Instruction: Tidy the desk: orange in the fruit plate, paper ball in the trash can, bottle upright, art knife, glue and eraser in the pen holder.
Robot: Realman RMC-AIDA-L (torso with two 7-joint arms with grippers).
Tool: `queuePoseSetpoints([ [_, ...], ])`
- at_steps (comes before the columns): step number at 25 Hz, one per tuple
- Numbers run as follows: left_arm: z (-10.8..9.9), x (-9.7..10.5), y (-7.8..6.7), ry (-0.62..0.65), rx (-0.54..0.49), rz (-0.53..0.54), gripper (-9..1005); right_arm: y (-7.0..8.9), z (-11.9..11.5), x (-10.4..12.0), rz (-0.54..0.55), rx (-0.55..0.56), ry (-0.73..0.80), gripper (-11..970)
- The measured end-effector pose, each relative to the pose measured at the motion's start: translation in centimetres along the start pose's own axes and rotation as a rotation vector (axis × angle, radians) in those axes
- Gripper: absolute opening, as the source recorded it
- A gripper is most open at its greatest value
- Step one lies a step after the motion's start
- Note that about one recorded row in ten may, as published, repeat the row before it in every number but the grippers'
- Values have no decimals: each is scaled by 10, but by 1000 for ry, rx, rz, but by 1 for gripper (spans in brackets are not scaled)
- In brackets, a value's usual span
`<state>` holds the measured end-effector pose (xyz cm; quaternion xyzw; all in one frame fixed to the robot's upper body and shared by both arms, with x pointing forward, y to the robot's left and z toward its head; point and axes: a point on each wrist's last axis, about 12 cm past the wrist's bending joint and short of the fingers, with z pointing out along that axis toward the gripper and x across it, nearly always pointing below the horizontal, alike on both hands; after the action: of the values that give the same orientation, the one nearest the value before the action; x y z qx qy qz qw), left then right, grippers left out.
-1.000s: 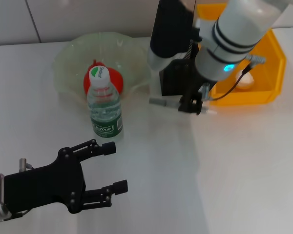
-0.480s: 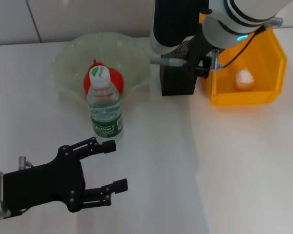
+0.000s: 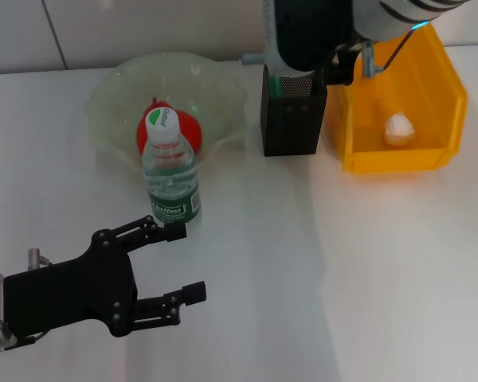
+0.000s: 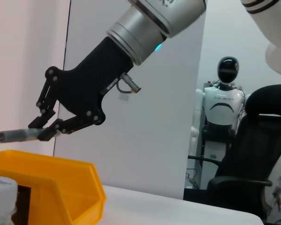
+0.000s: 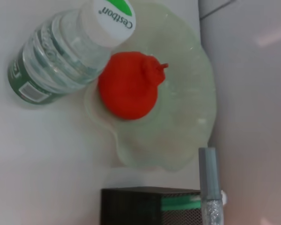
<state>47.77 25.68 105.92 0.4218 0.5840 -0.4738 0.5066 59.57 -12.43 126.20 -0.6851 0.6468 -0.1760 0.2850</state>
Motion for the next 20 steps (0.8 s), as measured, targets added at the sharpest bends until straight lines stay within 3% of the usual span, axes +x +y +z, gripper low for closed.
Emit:
queuePoseSetpoints([
  [12,0,0,0,-7,-14,-4,834,-17,-3,34,-230,146,-12,127],
  [20,3,2,-1,-13,-19,-6,834,-14,4,42,-347,162,1,127],
])
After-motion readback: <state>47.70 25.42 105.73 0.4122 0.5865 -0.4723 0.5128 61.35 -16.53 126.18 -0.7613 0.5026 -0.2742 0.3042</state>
